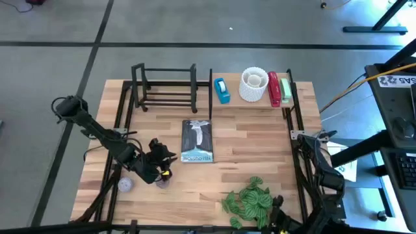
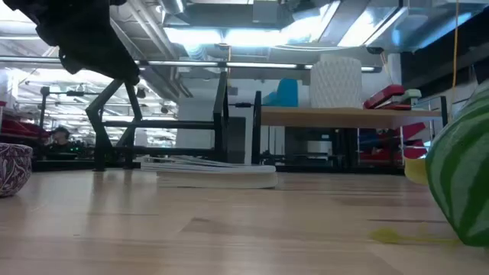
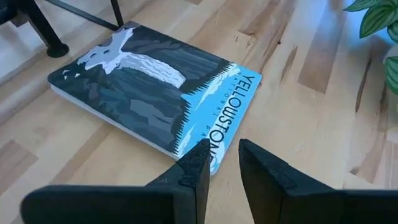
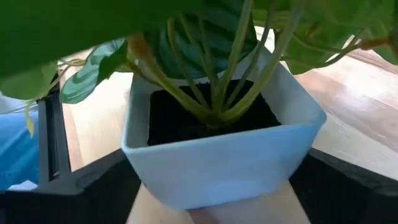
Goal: Stock shelves
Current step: Move the white pot below the shelf, then move the red patterned scented candle below the shelf
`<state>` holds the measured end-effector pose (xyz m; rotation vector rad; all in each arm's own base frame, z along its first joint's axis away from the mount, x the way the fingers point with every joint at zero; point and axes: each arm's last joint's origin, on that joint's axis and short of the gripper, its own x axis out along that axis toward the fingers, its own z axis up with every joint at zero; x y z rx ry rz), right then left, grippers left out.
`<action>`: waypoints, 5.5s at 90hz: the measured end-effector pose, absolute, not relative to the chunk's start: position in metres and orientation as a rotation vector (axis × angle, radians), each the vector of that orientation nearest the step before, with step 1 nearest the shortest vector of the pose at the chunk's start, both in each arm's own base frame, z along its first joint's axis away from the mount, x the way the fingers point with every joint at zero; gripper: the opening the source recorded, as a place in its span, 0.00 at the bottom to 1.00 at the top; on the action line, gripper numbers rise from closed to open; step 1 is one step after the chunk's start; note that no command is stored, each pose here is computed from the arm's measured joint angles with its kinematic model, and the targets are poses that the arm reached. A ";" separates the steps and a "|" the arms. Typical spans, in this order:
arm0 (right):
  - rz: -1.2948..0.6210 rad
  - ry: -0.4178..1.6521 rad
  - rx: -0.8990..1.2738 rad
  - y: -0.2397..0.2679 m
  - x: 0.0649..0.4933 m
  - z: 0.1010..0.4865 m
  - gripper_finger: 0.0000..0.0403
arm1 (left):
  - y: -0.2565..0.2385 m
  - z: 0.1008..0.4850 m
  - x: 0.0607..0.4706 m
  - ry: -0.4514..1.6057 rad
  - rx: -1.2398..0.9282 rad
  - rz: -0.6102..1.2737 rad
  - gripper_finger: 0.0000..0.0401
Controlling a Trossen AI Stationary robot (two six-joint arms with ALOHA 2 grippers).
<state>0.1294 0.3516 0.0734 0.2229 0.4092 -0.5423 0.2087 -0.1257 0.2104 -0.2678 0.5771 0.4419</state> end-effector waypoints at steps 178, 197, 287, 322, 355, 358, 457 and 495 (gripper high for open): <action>-1.114 0.412 0.392 -0.007 0.284 0.087 0.68 | -0.124 0.210 0.209 0.579 -0.266 0.446 0.17; -1.132 0.423 0.433 -0.025 0.286 0.088 0.73 | -0.124 0.210 0.209 0.581 -0.268 0.444 0.17; -0.979 0.656 0.369 -0.023 0.284 0.091 0.96 | -0.125 0.210 0.209 0.593 -0.276 0.433 0.17; -0.915 0.762 0.287 0.024 0.249 0.130 0.95 | -0.125 0.210 0.209 0.602 -0.278 0.422 0.17; -0.607 0.470 0.245 0.136 0.217 0.147 0.95 | -0.149 0.255 0.213 0.739 0.008 0.020 0.16; -0.587 0.412 0.239 0.147 0.213 0.147 0.95 | -0.153 0.262 0.211 0.744 0.027 0.005 0.15; -0.578 0.184 0.276 0.188 0.209 0.113 0.95 | -0.225 0.151 0.180 1.322 0.055 0.162 0.57; -0.563 0.195 0.298 0.189 0.209 0.113 0.95 | -0.223 0.118 0.169 0.899 -0.014 0.259 0.73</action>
